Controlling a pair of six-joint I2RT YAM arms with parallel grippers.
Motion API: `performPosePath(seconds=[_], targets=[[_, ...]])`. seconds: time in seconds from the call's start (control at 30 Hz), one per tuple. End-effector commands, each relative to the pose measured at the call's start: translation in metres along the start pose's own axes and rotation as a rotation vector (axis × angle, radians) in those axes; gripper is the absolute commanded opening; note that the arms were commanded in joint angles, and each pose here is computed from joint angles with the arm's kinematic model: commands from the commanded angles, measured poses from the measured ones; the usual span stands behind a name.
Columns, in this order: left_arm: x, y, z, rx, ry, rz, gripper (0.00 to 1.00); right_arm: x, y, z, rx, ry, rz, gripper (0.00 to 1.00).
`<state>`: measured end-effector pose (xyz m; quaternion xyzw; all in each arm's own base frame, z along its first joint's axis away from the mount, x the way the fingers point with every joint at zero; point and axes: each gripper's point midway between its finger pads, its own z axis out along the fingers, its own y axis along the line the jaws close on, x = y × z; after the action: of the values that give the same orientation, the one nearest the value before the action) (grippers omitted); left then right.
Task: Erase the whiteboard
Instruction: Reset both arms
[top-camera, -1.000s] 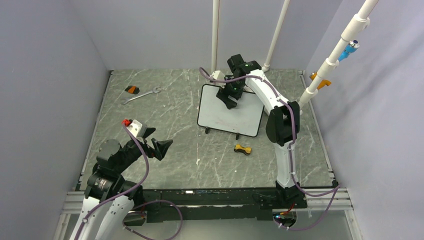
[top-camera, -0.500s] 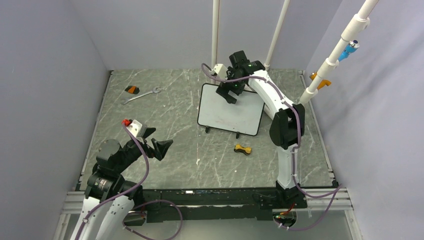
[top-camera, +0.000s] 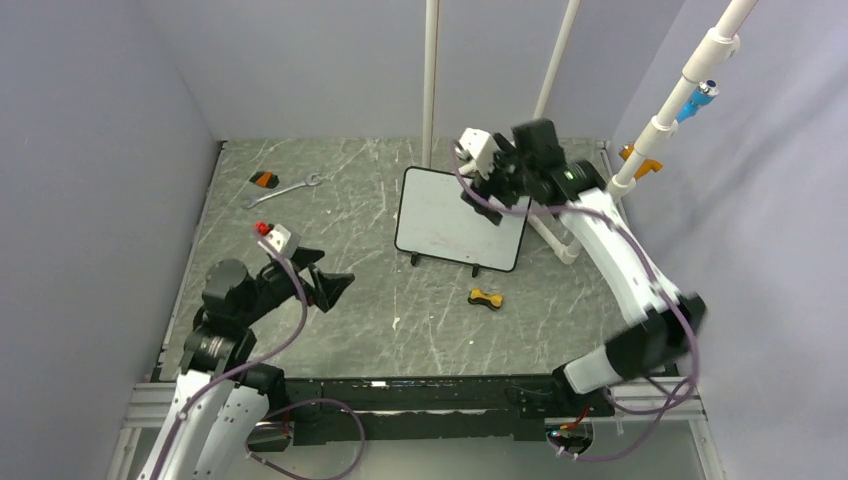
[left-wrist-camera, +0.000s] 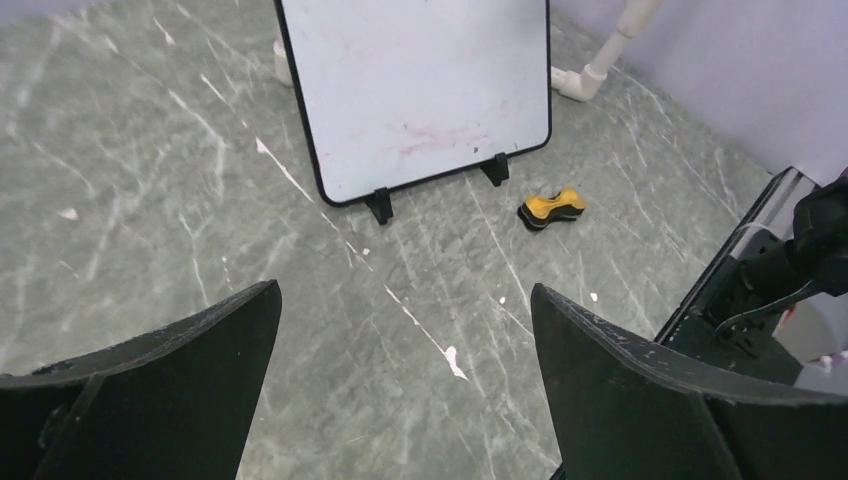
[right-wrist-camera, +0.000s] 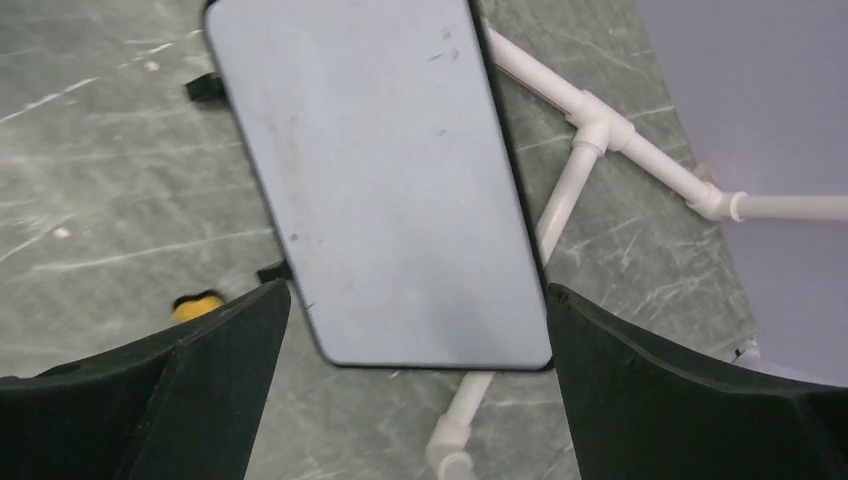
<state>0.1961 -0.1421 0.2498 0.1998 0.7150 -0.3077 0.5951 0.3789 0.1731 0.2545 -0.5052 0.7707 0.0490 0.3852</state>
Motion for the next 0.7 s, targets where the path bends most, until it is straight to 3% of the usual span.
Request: performPosePath(seconds=[0.0, 0.07, 0.23, 0.4, 0.53, 0.67], targets=[[-0.016, 0.000, 0.017, 0.063, 0.005, -0.087, 0.99, -0.019, 0.026, -0.063, 0.063, -0.282, 0.018, 1.00], [-0.027, 0.013, 0.021, 0.015, -0.013, -0.114, 0.99, -0.019, 0.041, -0.093, 0.044, -0.409, 0.085, 1.00], [-0.041, 0.045, 0.018, -0.164, -0.007, -0.106, 0.99, -0.011, 0.066, -0.141, -0.048, -0.513, 0.229, 1.00], [-0.037, 0.056, 0.006, -0.255, 0.003, -0.071, 0.99, 0.021, 0.044, -0.150, 0.147, -0.472, 0.324, 1.00], [-0.034, 0.057, -0.002, -0.275, -0.021, -0.019, 1.00, 0.047, 0.052, -0.140, 0.152, -0.435, 0.291, 1.00], [-0.024, 0.060, -0.006, -0.296, -0.033, -0.014, 0.99, 0.061, 0.042, -0.135, 0.220, -0.453, 0.384, 1.00]])
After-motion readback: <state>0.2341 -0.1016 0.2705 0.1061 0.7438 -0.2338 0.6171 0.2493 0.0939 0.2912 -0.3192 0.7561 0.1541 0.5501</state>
